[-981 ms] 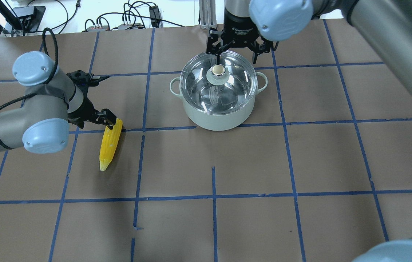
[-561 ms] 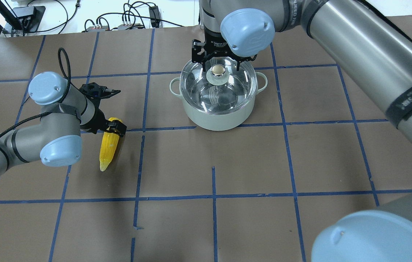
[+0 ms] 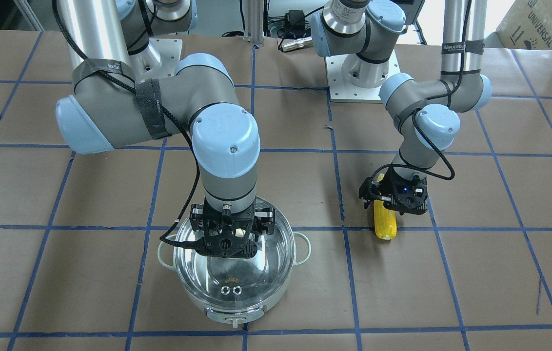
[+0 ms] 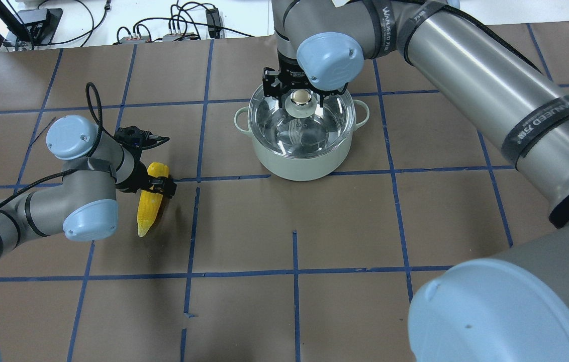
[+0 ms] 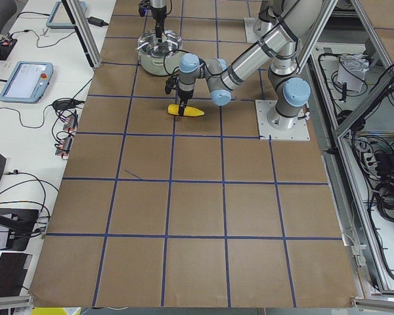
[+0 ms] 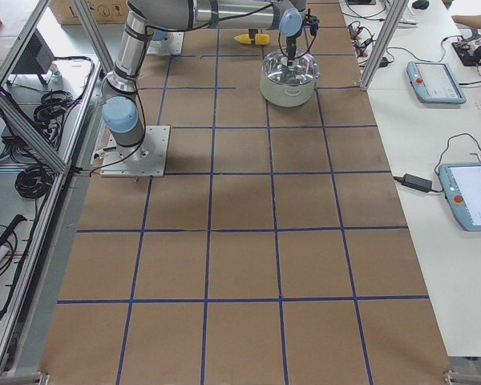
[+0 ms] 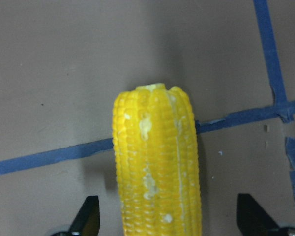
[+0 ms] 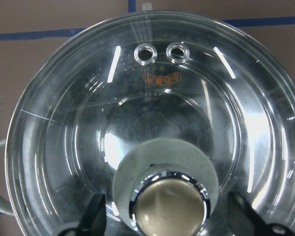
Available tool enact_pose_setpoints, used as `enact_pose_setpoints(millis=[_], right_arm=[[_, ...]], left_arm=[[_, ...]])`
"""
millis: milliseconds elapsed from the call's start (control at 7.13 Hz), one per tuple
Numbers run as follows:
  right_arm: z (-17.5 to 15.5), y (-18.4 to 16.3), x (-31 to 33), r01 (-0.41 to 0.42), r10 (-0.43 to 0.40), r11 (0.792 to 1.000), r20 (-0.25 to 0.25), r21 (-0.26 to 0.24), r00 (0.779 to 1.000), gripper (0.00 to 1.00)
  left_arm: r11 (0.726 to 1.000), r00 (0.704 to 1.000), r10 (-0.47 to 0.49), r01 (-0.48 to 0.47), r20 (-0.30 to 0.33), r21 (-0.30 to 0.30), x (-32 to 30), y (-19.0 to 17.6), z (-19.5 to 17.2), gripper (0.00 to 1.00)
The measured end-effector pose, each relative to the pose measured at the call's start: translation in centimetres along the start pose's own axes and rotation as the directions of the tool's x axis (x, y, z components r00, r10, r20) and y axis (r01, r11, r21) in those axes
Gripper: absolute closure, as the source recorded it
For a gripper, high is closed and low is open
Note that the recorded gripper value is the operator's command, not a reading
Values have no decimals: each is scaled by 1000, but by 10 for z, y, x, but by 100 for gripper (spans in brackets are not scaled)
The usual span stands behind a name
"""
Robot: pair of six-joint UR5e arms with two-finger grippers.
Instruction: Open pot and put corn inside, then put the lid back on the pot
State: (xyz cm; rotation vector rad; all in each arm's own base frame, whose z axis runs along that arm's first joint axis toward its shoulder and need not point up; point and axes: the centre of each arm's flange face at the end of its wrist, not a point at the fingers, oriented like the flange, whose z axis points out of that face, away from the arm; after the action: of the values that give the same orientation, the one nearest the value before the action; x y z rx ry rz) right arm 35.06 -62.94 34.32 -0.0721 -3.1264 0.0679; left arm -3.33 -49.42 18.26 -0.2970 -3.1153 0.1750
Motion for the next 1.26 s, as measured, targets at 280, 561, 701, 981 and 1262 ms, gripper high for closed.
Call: enact_pose_setpoints(millis=[280, 561, 701, 981, 1262], right_arm=[[-3, -1, 1, -1, 1, 1000, 3, 6, 1000, 77], [-15, -4, 5, -1, 0, 1000, 9, 21, 1000, 78], [-31, -9, 8, 2, -2, 999, 16, 34, 1000, 78], [-68, -21, 23, 24, -24, 999, 13, 37, 1000, 78], [-76, -50, 81, 40, -40, 999, 5, 19, 999, 81]], left_arm=[[1000, 1000, -4, 4, 3, 5, -2, -3, 0, 77], [1000, 1000, -8, 8, 15, 6, -5, -7, -5, 85], [1000, 1000, -17, 17, 21, -1, -8, -15, -18, 86], [994, 997, -72, 75, 38, -76, -18, -42, -73, 88], [982, 988, -147, 152, 48, -111, -14, -61, -119, 89]])
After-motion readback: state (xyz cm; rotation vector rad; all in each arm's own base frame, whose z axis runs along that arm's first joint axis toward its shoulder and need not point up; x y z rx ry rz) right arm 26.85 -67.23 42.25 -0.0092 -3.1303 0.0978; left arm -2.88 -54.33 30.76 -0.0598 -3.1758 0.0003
